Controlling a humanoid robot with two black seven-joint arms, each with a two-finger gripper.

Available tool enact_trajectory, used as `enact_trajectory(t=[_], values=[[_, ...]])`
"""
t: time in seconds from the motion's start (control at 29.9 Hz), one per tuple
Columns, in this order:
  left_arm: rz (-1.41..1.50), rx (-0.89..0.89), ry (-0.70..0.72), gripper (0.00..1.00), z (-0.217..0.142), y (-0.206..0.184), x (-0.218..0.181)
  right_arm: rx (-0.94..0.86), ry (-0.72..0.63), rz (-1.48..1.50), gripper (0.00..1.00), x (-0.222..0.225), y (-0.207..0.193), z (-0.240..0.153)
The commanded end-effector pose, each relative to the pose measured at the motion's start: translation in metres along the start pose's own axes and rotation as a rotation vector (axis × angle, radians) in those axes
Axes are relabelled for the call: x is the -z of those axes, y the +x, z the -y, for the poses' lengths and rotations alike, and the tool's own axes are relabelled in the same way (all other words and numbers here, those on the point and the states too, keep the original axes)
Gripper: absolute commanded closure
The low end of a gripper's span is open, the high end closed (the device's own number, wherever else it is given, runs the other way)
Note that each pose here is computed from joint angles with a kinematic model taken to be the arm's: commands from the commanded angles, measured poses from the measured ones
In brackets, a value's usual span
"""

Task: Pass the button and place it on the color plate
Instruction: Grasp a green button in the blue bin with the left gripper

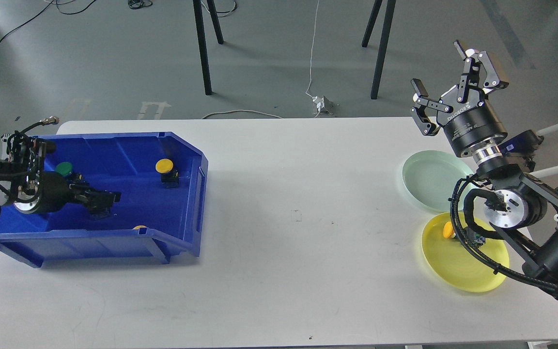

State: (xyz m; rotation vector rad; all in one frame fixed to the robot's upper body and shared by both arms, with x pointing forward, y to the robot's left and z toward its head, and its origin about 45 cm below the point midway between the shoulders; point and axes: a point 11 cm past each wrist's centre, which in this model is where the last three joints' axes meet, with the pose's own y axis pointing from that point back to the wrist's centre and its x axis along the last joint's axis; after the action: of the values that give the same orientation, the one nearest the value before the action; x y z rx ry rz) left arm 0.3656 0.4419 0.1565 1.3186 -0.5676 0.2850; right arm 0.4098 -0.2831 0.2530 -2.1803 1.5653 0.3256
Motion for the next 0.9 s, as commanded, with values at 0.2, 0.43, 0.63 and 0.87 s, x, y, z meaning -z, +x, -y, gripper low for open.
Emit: enact_trajectory(t=[0.2,0.43,0.63,0.87], values=[[0.0,-0.002,0.007,0.08,-0.002,0.0,0.003,-0.001,0.001,0.0,0.04,0.0,0.0,0.0],[-0.008,-0.006,0.018,0.08,-0.004,0.0,0.007,0.0,0.0,0.0,0.04,0.0,0.0,0.0],[-0.017,-0.005,0.037,0.08,-0.004,-0.004,0.014,-0.002,-0.002,0.002,0.04,-0.001,0.001,-0.001],[-0.025,-0.016,0.061,0.08,-0.005,-0.006,0.022,-0.005,-0.006,0.003,0.04,-0.003,0.001,-0.003]])
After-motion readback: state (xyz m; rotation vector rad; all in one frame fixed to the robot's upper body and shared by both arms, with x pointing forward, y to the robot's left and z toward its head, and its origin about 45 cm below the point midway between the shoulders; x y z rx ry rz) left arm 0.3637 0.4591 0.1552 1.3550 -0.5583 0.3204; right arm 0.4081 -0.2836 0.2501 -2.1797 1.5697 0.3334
